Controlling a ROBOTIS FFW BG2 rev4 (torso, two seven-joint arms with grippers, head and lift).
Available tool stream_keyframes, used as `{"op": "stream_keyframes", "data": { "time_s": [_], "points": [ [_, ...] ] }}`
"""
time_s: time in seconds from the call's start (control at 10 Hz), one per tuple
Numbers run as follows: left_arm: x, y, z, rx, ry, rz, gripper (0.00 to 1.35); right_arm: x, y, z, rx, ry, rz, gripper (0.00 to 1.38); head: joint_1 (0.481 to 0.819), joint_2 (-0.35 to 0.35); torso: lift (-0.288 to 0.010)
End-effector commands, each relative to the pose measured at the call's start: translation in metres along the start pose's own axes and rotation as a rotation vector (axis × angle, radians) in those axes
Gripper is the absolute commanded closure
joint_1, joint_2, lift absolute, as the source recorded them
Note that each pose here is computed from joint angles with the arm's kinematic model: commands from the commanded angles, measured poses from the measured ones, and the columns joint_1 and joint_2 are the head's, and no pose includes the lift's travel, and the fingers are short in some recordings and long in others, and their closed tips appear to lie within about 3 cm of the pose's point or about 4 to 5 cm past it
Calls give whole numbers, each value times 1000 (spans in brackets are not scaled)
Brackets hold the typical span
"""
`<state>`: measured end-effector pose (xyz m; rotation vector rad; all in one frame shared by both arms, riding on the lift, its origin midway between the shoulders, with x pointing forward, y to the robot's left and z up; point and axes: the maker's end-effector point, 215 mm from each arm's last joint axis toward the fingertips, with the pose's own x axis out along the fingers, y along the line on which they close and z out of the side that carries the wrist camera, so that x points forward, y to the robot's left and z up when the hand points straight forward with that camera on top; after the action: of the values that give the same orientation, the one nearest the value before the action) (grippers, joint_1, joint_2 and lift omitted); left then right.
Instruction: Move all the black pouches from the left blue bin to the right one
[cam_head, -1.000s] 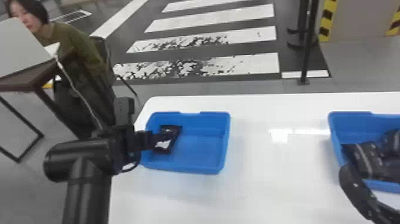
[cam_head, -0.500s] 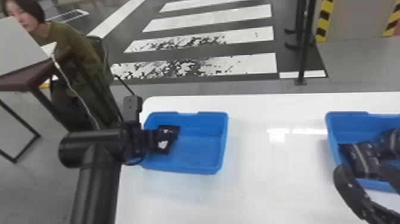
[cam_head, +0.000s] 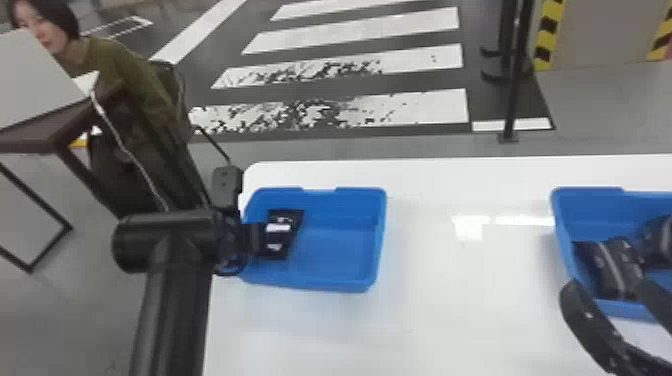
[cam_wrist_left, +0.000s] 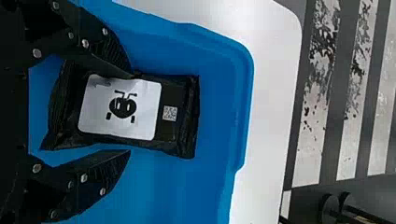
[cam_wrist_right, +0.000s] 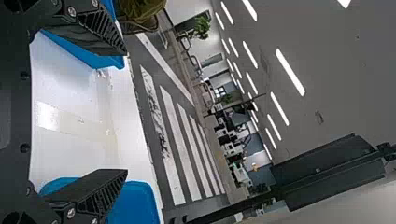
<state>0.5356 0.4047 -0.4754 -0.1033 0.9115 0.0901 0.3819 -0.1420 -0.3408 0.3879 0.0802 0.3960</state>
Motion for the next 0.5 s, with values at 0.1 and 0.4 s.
{"op": "stream_keyframes", "data": {
  "time_s": [0.1,0.4],
  "points": [
    [2,5,-8,8,16,19,845,0,0,-3,13,6,2,137,695,314,-140],
    [-3,0,-6,52,-38,3,1213,0,2,-2,17,3,10,153,695,320,-140]
  ]
}}
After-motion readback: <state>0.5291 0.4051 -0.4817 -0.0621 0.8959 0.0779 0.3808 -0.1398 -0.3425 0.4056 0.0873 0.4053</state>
